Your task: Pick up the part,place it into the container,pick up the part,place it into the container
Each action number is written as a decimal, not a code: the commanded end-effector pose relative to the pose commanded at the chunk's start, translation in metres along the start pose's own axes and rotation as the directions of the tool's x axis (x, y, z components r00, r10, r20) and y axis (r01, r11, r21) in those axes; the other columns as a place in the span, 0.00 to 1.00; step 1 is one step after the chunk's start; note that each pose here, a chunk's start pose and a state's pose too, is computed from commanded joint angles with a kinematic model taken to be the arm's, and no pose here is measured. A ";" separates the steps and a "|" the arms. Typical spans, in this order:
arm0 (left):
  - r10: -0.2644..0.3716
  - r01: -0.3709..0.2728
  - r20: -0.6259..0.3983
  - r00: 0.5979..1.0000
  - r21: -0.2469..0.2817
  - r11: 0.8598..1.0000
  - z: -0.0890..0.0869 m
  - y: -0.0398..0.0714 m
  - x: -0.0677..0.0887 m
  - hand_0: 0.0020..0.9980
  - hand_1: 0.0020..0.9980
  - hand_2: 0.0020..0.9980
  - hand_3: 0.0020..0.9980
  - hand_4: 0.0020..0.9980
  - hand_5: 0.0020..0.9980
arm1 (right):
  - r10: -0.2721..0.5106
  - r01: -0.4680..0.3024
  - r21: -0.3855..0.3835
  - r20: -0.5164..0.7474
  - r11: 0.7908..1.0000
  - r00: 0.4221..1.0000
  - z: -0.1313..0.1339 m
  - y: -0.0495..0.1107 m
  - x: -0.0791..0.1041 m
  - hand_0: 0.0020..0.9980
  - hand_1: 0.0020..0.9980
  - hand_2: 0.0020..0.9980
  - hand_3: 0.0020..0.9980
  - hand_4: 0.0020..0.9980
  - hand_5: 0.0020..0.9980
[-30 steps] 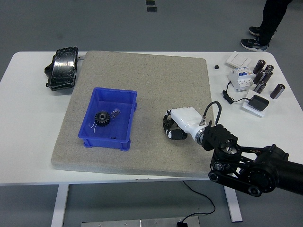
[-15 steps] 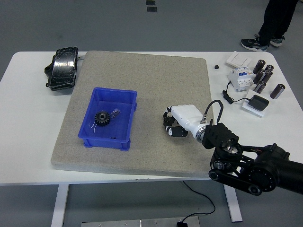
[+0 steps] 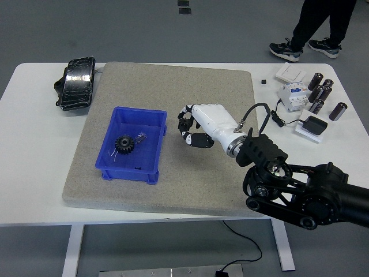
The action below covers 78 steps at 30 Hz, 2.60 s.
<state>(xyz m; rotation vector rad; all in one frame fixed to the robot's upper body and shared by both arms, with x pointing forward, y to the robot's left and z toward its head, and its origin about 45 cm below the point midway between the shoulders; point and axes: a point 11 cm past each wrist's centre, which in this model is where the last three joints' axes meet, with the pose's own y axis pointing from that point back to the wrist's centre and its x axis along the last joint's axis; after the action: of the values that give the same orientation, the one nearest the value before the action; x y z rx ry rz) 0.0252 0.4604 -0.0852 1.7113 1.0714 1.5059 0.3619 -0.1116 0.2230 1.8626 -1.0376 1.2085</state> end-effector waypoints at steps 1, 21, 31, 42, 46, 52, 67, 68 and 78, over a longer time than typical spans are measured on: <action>0.001 -0.001 0.000 1.000 0.000 1.000 0.000 0.000 0.000 0.67 0.64 0.62 0.57 0.73 0.59 | 0.005 -0.005 0.018 0.005 1.000 1.000 -0.007 0.000 0.002 0.31 0.45 0.39 0.65 0.50 0.04; 0.007 -0.007 0.005 1.000 -0.003 1.000 0.004 0.000 0.005 0.66 0.64 0.62 0.57 0.74 0.59 | -0.043 0.036 0.158 0.042 0.987 0.998 -0.055 0.000 -0.021 0.33 0.50 0.51 0.66 0.46 0.09; 0.009 -0.009 0.008 1.000 -0.003 1.000 0.004 0.001 0.006 0.66 0.64 0.62 0.57 0.74 0.60 | -0.130 0.118 0.169 0.061 0.979 0.990 -0.058 -0.002 -0.034 0.57 0.74 0.82 0.81 0.59 0.28; 0.008 -0.008 0.011 1.000 -0.001 1.000 0.003 0.000 0.005 0.66 0.64 0.62 0.57 0.74 0.60 | -0.128 0.116 0.163 0.064 0.980 0.990 -0.057 -0.003 -0.034 0.65 0.78 0.84 0.86 0.61 0.29; 0.007 -0.007 0.012 1.000 0.001 1.000 0.002 0.000 0.004 0.66 0.64 0.62 0.57 0.74 0.59 | -0.090 0.075 0.157 0.087 0.985 0.992 -0.054 -0.004 -0.026 0.64 0.77 0.81 0.83 0.62 0.29; 0.004 -0.004 0.014 1.000 0.005 1.000 0.000 0.000 0.002 0.66 0.64 0.62 0.57 0.74 0.59 | 0.014 -0.028 0.092 0.153 0.995 0.988 -0.030 -0.006 -0.002 0.60 0.72 0.76 0.76 0.62 0.30; -0.009 0.009 0.013 1.000 0.010 1.000 -0.003 0.000 -0.006 0.66 0.64 0.62 0.57 0.74 0.59 | 0.291 -0.246 -0.154 0.517 0.957 0.805 0.060 0.034 0.034 0.60 0.70 0.75 0.71 0.62 0.30; -0.009 0.009 0.013 1.000 0.010 1.000 -0.003 0.000 -0.005 0.66 0.64 0.62 0.57 0.74 0.59 | 0.303 -0.255 -0.163 0.540 0.953 0.785 0.063 0.038 0.036 0.60 0.70 0.75 0.71 0.62 0.30; -0.007 0.007 0.019 1.000 0.011 1.000 -0.001 0.000 -0.003 0.66 0.64 0.62 0.57 0.74 0.58 | 0.453 -0.299 -0.342 0.732 0.891 0.510 0.114 0.083 0.031 0.66 0.72 0.75 0.71 0.64 0.30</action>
<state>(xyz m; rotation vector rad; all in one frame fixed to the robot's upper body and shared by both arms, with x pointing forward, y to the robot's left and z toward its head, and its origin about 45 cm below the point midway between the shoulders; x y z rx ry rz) 0.0241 0.4576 -0.0861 1.7245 1.0769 1.4796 0.3413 -0.2544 0.2223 2.1250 -2.0698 0.3669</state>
